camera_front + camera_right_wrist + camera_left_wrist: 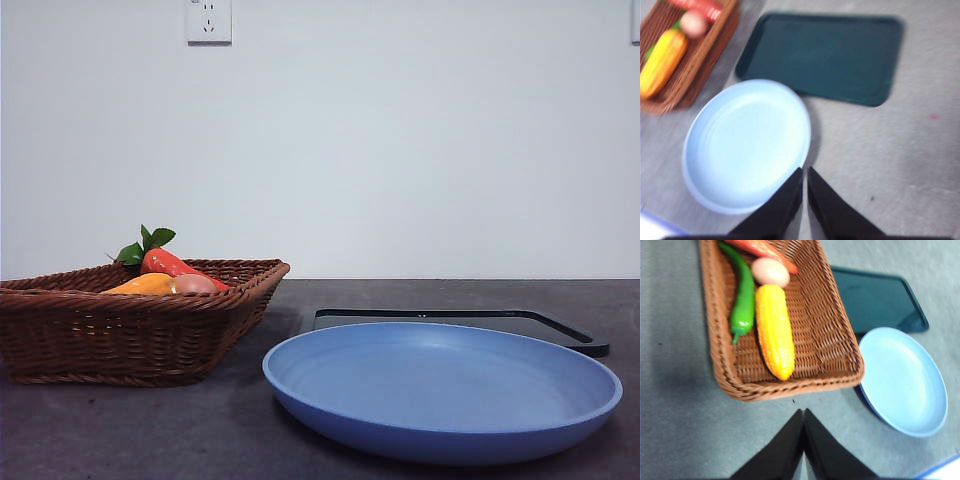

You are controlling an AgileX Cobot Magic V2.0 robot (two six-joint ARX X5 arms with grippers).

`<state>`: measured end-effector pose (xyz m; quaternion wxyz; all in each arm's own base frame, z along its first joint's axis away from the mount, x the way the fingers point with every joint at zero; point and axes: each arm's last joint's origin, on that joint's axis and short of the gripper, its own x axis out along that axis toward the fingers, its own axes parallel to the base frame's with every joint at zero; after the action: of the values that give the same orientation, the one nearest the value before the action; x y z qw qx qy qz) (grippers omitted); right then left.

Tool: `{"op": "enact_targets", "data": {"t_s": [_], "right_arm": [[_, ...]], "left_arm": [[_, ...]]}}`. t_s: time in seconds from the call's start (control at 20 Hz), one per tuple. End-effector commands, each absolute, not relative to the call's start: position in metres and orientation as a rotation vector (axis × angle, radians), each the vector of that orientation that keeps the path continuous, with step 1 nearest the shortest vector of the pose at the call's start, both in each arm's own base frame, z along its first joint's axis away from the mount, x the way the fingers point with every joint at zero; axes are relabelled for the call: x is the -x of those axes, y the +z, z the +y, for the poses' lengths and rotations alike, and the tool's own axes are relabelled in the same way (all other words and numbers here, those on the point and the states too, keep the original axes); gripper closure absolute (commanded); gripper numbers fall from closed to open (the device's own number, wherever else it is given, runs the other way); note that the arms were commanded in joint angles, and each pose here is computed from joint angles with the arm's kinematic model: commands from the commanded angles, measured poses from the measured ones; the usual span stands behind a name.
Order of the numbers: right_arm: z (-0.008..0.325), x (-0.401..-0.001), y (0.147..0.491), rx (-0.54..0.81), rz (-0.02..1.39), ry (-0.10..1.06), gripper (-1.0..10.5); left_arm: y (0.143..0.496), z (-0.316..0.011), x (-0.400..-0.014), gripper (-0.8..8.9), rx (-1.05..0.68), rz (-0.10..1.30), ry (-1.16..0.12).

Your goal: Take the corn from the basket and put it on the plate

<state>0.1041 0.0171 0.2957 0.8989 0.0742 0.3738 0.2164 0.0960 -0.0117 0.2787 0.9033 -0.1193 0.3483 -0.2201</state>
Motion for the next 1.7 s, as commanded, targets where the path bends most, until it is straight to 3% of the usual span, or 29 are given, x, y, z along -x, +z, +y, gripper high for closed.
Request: {"op": "enact_targets", "data": {"t_s": [0.05,0.15,0.3,0.4,0.85,1.3,1.7], "right_arm": [[0.021,-0.107,0.300,-0.112,0.771,0.492,9.4],[0.021,-0.108,0.299,-0.112,0.776,0.498,9.3],[0.021,-0.108,0.299,-0.134,0.784,0.486,6.9],[0.021,-0.109,0.298,-0.137,0.791,0.477,6.3],[0.031,-0.155,0.277,-0.171,0.958,0.497,6.3],[0.065,-0.223,0.209,-0.136,1.223,0.553,6.3],[0.082,-0.243,0.171,-0.114,1.326,0.577,7.2]], "left_arm": [[0.281,-0.013,-0.097,8.08,0.206,0.715,-0.480],[0.282,-0.013,-0.097,7.64,0.206,0.714,-0.481],[0.282,-0.013,-0.097,5.11,0.209,0.714,-0.480],[0.282,-0.013,-0.097,3.93,0.209,0.714,-0.480],[0.282,-0.013,-0.098,3.94,0.211,0.712,-0.479],[0.282,-0.013,-0.098,3.96,0.210,0.710,-0.479],[0.282,-0.013,-0.098,3.96,0.211,0.710,-0.479]]}}
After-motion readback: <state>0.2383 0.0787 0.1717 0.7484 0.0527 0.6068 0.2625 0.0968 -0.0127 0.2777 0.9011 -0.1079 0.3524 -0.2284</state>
